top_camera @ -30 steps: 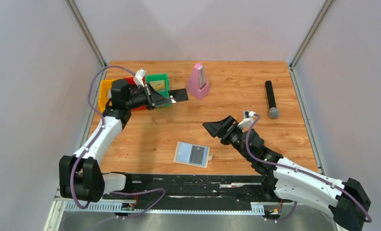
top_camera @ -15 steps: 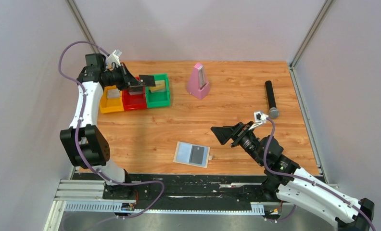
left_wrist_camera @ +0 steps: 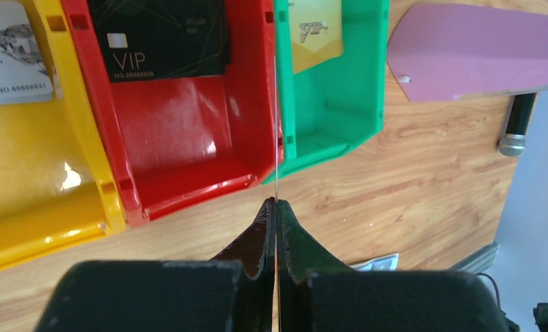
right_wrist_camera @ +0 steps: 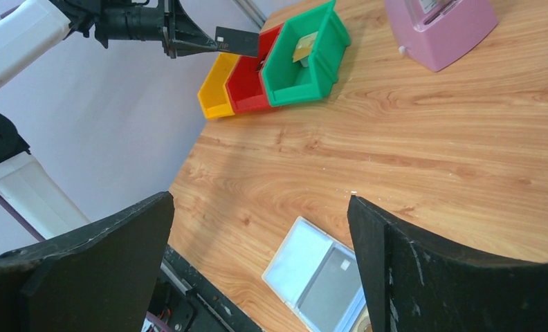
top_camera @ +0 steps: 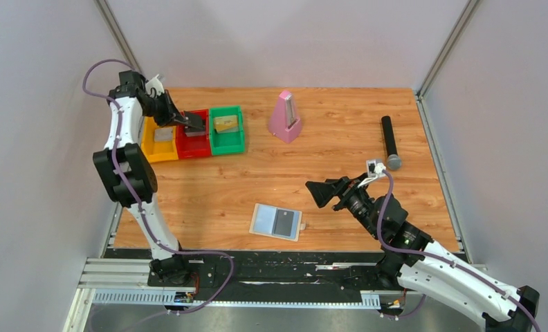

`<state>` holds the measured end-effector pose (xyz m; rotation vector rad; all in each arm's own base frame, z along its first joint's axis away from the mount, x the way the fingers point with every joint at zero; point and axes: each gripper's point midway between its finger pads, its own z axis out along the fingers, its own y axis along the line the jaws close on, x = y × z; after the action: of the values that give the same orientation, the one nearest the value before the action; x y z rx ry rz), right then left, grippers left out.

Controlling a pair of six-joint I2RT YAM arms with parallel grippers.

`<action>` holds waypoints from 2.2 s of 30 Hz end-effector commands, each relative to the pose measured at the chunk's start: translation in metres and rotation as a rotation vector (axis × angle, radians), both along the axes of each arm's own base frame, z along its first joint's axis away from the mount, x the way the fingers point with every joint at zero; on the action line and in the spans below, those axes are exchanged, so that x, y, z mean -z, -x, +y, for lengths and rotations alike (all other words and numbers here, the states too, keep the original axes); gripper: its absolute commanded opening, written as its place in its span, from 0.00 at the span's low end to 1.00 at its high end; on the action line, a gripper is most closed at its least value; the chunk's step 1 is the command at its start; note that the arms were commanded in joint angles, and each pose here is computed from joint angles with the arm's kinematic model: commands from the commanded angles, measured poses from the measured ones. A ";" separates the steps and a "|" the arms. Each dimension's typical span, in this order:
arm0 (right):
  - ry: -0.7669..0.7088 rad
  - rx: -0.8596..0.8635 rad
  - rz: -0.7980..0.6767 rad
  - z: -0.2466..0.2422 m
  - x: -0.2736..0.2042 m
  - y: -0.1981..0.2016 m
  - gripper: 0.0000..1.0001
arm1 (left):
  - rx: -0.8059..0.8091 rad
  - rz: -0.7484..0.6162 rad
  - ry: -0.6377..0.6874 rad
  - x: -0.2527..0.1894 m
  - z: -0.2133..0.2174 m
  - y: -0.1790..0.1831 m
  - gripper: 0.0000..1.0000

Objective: Take the credit cards out of the card holder
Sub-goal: Place the credit card in the storage box.

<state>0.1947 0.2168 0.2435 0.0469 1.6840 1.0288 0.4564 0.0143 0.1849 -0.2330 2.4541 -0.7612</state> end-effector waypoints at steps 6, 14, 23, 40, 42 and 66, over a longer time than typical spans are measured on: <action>-0.010 0.073 -0.068 -0.005 -0.023 -0.015 1.00 | 0.054 -0.001 -0.042 0.018 0.014 -0.036 0.00; 0.041 0.080 -0.053 0.006 -0.020 -0.027 1.00 | 0.050 0.037 -0.026 0.043 0.017 -0.048 0.00; 0.069 0.081 -0.052 0.015 -0.016 -0.036 1.00 | 0.059 0.051 -0.015 0.060 0.019 -0.056 0.00; 0.076 0.096 -0.042 0.015 -0.009 -0.041 1.00 | 0.020 0.029 -0.069 0.064 0.033 -0.073 0.28; 0.076 0.098 -0.039 0.015 -0.008 -0.041 1.00 | 0.016 0.028 -0.073 0.064 0.035 -0.074 0.29; 0.150 0.117 0.199 0.021 0.031 -0.045 1.00 | -0.106 0.003 -0.038 0.016 0.023 -0.050 0.30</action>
<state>0.2387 0.2324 0.2104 0.1198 1.8363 0.8322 0.5139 0.0436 0.1108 -0.3423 2.5524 -0.6752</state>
